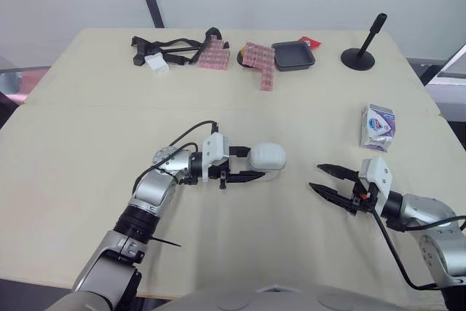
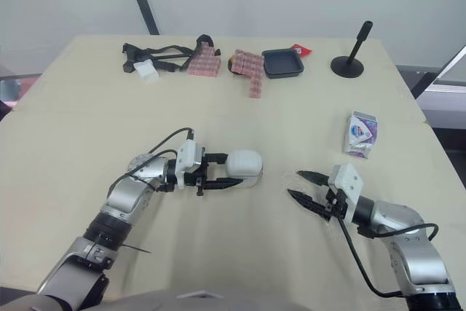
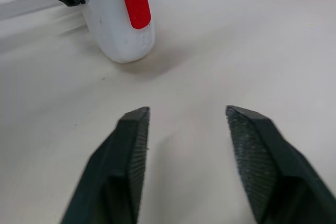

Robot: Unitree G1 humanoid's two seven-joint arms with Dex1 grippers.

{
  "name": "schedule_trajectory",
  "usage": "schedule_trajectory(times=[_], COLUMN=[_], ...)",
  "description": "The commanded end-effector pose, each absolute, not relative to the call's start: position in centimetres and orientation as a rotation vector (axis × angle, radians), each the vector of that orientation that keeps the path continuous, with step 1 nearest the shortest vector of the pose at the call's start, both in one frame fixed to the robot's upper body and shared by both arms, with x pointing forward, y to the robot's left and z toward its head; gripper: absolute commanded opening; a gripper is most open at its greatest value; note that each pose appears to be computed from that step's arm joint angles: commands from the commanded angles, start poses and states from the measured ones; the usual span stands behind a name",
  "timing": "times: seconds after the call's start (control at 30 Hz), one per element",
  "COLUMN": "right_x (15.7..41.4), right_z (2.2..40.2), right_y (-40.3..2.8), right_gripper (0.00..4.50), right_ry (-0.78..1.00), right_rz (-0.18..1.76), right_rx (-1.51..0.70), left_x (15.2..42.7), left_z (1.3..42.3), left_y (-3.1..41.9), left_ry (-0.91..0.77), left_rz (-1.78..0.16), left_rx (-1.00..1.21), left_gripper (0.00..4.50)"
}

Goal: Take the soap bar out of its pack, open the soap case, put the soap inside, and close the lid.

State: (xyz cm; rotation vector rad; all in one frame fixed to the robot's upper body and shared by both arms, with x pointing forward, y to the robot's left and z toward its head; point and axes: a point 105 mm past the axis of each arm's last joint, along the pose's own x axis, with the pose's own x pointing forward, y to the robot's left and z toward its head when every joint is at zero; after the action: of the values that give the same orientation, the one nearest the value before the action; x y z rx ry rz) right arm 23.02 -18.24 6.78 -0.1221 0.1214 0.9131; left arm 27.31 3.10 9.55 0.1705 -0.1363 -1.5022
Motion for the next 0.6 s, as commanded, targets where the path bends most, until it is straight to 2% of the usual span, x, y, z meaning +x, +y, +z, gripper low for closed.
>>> schedule_trajectory(times=[0.03, 0.13, 0.6], right_x=[23.10, 23.07, 23.61], right_z=[7.10, 6.96, 7.27], right_y=[-19.04, -19.16, -19.05], right_gripper=[0.99, 0.06, 0.02], right_ry=[0.079, 0.079, 0.060], right_rz=[0.880, 0.878, 0.877], right_rx=[-0.157, -0.157, -0.155], left_x=[27.34, 27.32, 27.51], left_z=[10.31, 10.35, 10.50], left_y=[3.12, 3.11, 3.07], left_ry=[-0.169, -0.171, -0.179], left_rz=[-1.490, -1.488, -1.486], left_rx=[0.169, 0.168, 0.173], left_gripper=[1.87, 1.87, 1.87])
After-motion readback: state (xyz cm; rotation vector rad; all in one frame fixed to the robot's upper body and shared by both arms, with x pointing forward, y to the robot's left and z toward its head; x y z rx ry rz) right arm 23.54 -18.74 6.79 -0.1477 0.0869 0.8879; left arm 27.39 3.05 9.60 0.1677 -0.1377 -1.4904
